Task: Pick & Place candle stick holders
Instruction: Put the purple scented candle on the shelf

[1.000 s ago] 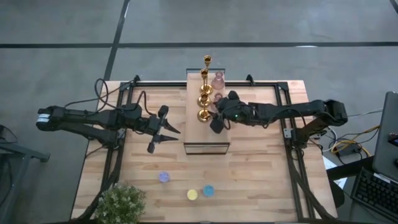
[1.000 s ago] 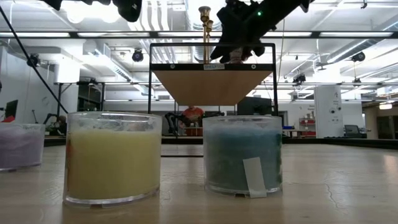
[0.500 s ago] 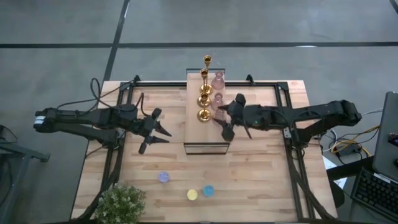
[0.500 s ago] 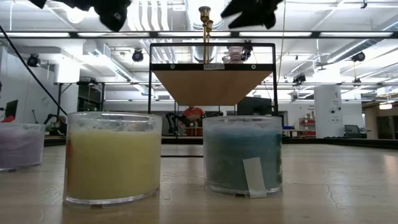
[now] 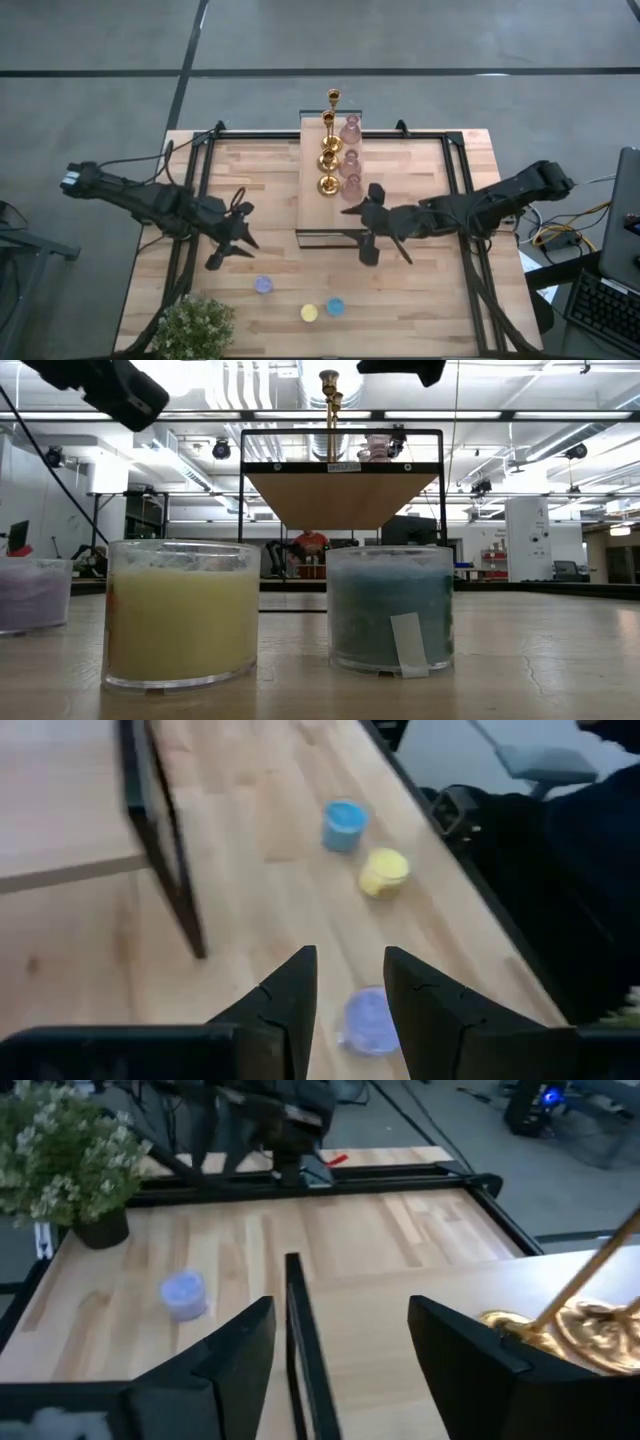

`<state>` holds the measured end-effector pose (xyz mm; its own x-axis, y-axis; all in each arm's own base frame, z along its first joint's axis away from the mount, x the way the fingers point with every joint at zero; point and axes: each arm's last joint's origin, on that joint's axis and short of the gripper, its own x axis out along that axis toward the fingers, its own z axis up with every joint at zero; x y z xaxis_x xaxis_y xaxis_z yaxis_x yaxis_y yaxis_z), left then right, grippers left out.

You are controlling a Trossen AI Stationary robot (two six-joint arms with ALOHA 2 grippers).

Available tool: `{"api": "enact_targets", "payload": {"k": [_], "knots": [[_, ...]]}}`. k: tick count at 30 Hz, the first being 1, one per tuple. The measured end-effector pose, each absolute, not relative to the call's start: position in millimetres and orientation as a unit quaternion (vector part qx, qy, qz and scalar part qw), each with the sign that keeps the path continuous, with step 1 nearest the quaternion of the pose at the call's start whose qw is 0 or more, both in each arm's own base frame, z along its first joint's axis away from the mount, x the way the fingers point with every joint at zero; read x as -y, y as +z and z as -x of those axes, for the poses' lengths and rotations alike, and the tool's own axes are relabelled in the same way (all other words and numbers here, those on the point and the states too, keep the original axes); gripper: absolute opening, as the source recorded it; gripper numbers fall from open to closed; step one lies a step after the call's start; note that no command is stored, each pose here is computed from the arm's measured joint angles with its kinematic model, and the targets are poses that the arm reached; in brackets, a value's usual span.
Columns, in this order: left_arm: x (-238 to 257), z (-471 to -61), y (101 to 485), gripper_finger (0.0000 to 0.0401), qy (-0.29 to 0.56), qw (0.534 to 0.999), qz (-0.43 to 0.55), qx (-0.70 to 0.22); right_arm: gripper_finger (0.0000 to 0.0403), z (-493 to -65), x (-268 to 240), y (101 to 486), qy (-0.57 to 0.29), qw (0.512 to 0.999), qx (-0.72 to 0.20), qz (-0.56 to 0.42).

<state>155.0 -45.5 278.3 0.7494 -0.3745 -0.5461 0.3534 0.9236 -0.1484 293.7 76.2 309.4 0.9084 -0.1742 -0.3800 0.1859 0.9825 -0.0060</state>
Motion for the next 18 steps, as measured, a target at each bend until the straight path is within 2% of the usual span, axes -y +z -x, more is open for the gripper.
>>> {"api": "enact_targets", "payload": {"k": [4,10,15,18], "knots": [[53,-153,279,0.0122,-0.192,0.937,0.014,-0.292,0.0176,-292,-83,306,-0.077,0.977,-0.199,0.007],[56,-153,278,0.0122,-0.179,0.939,0.001,-0.293,0.0032,-274,-76,305,-0.076,0.975,-0.206,0.019],[58,-155,274,0.0122,-0.178,0.938,0.005,-0.298,0.0009,-254,-71,296,-0.062,0.979,-0.196,0.011],[59,-158,270,0.0122,-0.177,0.934,0.005,-0.31,0.0008,-242,-69,291,-0.015,0.986,-0.164,0.009]]}}
